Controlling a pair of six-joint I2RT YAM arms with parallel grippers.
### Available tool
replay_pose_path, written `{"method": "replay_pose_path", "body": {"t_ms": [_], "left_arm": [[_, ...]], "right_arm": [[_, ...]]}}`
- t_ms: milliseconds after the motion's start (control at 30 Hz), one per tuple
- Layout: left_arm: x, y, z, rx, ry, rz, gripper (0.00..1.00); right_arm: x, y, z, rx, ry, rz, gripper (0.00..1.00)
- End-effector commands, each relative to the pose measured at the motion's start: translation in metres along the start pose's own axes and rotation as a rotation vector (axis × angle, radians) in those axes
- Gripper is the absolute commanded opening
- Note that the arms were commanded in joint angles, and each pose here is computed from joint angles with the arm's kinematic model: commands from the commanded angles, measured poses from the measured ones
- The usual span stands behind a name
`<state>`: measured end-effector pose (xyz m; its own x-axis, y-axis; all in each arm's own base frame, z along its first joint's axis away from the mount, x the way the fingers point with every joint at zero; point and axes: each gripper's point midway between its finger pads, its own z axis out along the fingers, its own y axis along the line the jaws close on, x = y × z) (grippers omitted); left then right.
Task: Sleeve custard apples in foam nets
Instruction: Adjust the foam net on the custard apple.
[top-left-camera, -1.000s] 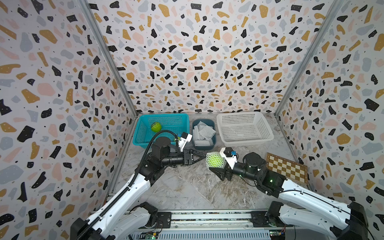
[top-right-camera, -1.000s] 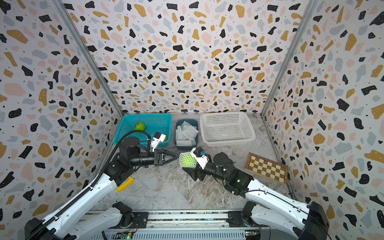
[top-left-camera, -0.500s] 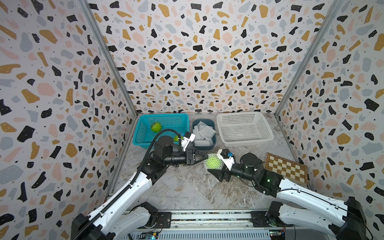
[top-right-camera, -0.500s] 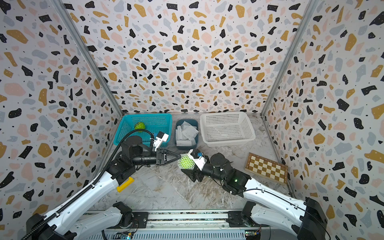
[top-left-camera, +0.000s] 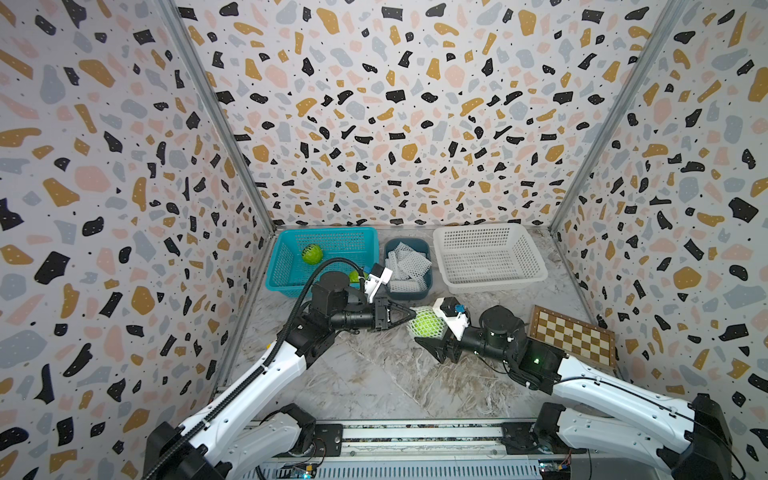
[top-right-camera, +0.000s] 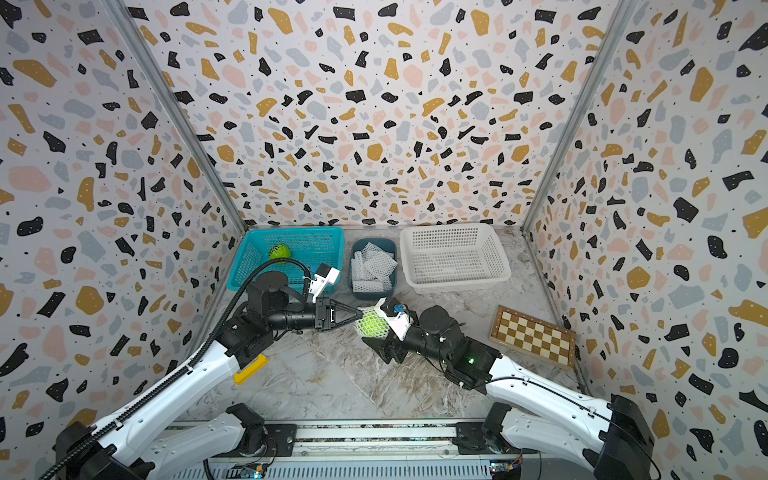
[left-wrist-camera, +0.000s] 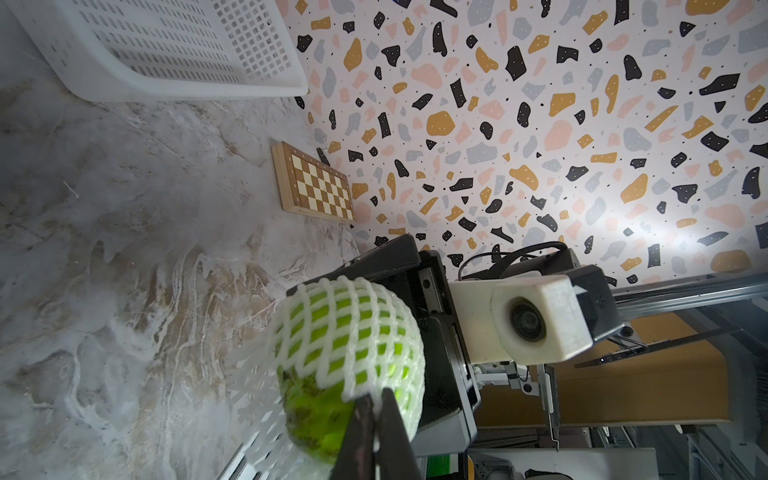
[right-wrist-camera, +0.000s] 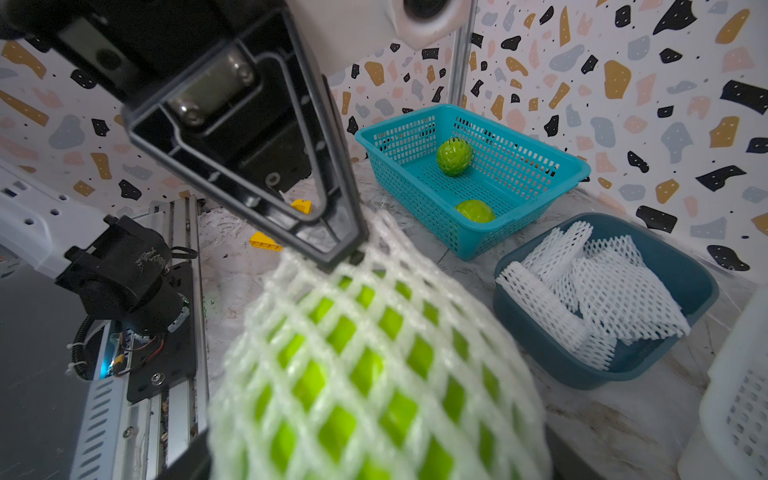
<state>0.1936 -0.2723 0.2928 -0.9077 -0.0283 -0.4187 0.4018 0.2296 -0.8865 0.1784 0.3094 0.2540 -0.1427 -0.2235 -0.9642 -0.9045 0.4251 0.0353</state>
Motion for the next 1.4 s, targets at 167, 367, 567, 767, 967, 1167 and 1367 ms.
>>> {"method": "replay_pose_path", "body": {"t_ms": [167, 367, 567, 767, 967, 1167, 1367], "left_arm": [[-0.004, -0.008, -0.007, -0.001, -0.040, 0.048, 0.00], [-0.002, -0.004, -0.008, -0.006, -0.041, 0.038, 0.00], [-0.002, -0.004, -0.010, -0.013, -0.052, 0.038, 0.00], [0.000, 0.003, -0.009, -0.021, -0.050, 0.027, 0.00], [0.001, 0.006, -0.007, -0.019, -0.045, 0.021, 0.00], [0.000, 0.009, -0.010, -0.045, -0.067, 0.021, 0.37], [-0.010, 0.019, -0.023, -0.098, -0.135, 0.009, 0.58]], "right_arm": [[-0.037, 0.002, -0.020, 0.008, -0.119, 0.001, 0.81], [-0.036, 0.003, -0.020, -0.002, -0.127, 0.019, 0.81], [-0.038, 0.000, -0.023, -0.002, -0.142, 0.030, 0.80], [-0.042, -0.001, -0.030, -0.011, -0.170, 0.041, 0.80], [-0.037, 0.001, -0.024, -0.033, -0.147, 0.056, 0.79], [-0.036, 0.001, -0.020, -0.034, -0.128, 0.057, 0.79], [-0.032, -0.002, -0.021, -0.037, -0.115, 0.082, 0.80]]}}
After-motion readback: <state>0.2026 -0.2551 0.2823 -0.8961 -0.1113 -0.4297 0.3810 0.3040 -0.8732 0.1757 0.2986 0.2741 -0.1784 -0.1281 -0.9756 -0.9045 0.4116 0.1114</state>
